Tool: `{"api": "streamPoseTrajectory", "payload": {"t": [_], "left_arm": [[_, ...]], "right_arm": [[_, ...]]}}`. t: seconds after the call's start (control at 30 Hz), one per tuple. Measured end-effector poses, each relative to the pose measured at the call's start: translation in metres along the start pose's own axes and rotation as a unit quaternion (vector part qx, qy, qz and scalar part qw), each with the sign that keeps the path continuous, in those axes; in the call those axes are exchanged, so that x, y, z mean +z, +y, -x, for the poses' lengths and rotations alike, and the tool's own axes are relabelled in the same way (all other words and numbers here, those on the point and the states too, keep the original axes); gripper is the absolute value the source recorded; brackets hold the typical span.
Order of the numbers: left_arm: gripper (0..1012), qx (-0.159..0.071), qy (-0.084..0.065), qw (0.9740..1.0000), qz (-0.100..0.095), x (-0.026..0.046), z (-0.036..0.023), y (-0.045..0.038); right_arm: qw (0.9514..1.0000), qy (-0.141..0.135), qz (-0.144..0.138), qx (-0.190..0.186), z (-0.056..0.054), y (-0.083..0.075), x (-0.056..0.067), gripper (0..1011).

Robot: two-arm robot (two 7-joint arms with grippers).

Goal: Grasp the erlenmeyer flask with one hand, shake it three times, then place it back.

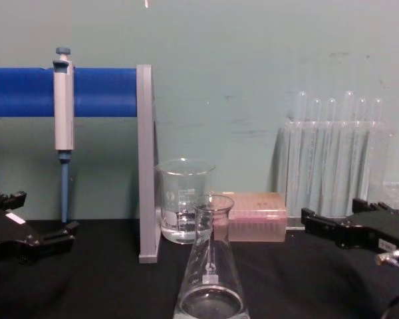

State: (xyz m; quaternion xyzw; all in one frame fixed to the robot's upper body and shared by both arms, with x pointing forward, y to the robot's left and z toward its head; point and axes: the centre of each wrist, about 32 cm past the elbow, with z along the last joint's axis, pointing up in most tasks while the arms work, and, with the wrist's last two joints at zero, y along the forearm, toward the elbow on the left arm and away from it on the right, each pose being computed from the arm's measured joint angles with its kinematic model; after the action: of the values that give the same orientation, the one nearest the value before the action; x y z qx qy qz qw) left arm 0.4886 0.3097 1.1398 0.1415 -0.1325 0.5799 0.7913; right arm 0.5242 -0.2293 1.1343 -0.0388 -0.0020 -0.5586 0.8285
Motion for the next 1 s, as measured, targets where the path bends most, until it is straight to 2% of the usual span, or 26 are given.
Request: {"api": "streamPoseTrajectory", "payload": {"t": [1.0], "left_arm": [[1001,0.000,0.000,1.0000,0.000,0.0000,0.0000,0.0000]], "right_arm": [[1.0000,0.000,0.000,0.000,0.0000,0.0000,0.0000,1000]]}}
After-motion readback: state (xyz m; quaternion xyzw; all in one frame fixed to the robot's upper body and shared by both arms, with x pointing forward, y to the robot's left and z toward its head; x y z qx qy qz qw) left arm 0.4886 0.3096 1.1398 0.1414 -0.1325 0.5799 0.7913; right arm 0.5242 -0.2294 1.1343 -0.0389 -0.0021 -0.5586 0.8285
